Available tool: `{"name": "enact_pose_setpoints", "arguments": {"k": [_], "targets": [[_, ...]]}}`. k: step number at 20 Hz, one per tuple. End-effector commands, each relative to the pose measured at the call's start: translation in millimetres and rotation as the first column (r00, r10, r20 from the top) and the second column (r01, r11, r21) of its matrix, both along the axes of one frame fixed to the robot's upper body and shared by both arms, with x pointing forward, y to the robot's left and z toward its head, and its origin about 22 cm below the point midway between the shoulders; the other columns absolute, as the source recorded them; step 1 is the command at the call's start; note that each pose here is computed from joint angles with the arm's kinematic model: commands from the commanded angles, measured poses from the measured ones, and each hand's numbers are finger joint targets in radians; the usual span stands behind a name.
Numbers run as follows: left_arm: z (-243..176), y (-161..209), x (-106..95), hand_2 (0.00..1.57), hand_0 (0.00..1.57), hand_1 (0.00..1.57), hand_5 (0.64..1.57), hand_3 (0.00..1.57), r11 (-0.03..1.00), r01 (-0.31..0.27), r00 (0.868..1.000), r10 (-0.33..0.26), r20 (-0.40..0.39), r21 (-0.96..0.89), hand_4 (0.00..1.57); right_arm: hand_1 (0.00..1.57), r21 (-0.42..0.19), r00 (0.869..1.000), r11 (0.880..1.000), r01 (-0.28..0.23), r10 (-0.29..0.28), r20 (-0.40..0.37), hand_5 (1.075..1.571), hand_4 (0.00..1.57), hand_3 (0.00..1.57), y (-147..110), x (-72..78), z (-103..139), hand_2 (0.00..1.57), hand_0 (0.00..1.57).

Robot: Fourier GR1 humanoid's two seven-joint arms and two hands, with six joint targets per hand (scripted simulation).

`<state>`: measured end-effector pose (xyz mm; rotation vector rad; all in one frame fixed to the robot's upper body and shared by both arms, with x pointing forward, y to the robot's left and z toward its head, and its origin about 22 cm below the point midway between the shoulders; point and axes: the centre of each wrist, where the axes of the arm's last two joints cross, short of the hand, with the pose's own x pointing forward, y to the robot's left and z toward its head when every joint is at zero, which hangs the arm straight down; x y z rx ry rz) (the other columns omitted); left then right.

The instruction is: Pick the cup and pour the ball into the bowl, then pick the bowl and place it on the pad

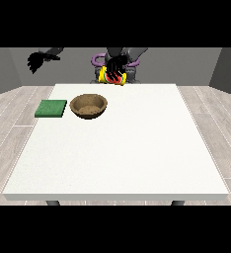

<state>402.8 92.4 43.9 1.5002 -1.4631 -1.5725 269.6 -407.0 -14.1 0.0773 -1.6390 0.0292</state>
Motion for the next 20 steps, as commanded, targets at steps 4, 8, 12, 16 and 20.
{"name": "enact_pose_setpoints", "arguments": {"k": [4,8,12,16,20], "targets": [[-28.8,-11.7,-13.4,1.57,1.52,1.52,1.232,1.57,0.882,0.046,0.997,-0.071,0.036,0.469,1.50,0.00,0.021,0.998,0.999,-0.027,0.028,-0.049,1.571,0.00,0.00,4.3,-4.4,-9.5,0.00,0.00],[-5.5,-45.8,-13.9,1.57,1.46,1.46,1.178,1.57,0.822,0.086,0.987,-0.146,0.062,0.563,1.51,0.00,-0.004,0.999,0.999,0.036,-0.036,0.003,1.571,0.00,0.00,-10.6,-1.1,-3.0,0.00,0.00],[-4.2,-61.8,-18.8,1.57,1.45,1.45,1.129,1.57,0.815,0.067,0.991,-0.120,0.054,0.576,1.53,0.00,-0.014,1.000,1.000,-0.020,0.020,-0.013,1.570,0.00,0.00,1.6,13.6,11.9,0.00,0.00],[12.0,-30.0,-5.1,1.57,1.45,1.45,1.136,1.57,0.881,0.092,0.987,-0.141,0.072,0.464,1.54,0.00,0.019,0.995,0.998,0.061,-0.059,-0.085,1.567,0.00,0.00,11.8,11.3,-4.9,0.00,0.00],[29.1,-29.4,-4.9,1.57,1.30,1.30,1.190,1.57,0.957,-0.084,0.996,0.083,-0.016,-0.279,1.57,0.00,0.033,0.990,0.993,0.111,-0.108,-0.090,1.567,0.25,0.00,9.2,5.0,-9.4,0.00,0.00]]}}
